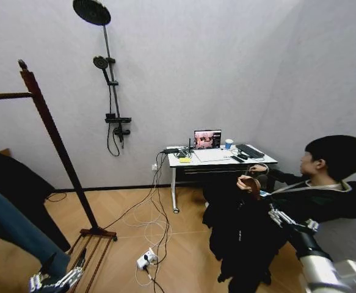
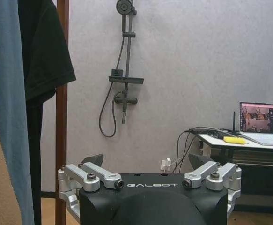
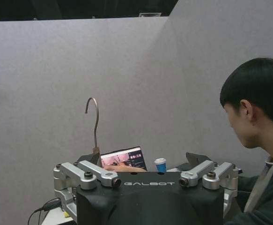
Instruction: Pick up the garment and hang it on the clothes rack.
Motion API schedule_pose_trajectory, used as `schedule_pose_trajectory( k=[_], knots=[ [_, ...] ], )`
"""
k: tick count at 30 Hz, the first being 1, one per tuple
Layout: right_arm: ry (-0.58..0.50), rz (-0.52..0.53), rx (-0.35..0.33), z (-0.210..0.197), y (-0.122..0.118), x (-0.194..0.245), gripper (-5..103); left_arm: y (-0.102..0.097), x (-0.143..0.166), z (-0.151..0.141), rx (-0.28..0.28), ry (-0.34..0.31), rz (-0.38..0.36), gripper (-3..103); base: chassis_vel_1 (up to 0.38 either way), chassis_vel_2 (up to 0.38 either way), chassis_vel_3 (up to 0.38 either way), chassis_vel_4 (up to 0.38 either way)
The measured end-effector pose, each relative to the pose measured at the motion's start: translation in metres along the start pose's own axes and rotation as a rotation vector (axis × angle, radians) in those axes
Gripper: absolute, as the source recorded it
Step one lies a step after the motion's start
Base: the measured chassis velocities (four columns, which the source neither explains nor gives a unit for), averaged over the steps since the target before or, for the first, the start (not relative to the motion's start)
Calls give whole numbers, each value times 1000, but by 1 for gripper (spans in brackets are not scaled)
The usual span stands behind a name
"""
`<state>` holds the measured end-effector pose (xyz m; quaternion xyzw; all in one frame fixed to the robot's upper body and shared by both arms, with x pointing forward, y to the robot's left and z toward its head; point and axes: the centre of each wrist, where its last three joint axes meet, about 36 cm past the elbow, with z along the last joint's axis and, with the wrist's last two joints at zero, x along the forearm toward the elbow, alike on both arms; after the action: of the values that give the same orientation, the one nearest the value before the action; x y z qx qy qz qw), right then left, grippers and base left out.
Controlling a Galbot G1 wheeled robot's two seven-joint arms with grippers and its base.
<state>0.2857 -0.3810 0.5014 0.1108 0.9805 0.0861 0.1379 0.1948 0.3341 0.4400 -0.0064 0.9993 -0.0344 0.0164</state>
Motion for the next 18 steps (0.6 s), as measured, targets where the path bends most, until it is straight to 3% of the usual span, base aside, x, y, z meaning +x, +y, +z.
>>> schedule_pose_trajectory(
  k=[9, 14, 16, 18],
  knots=[
    [9, -95, 27, 9, 5, -36, 100, 0, 0, 0, 0, 0, 0, 100, 0, 0, 0, 0],
    [38, -176, 116, 12, 5, -69, 100, 0, 0, 0, 0, 0, 0, 100, 0, 0, 0, 0],
    [46, -195, 132, 14, 6, -75, 98, 0, 0, 0, 0, 0, 0, 100, 0, 0, 0, 0],
    [57, -231, 165, 22, 11, -87, 83, 0, 0, 0, 0, 0, 0, 100, 0, 0, 0, 0]
  ],
)
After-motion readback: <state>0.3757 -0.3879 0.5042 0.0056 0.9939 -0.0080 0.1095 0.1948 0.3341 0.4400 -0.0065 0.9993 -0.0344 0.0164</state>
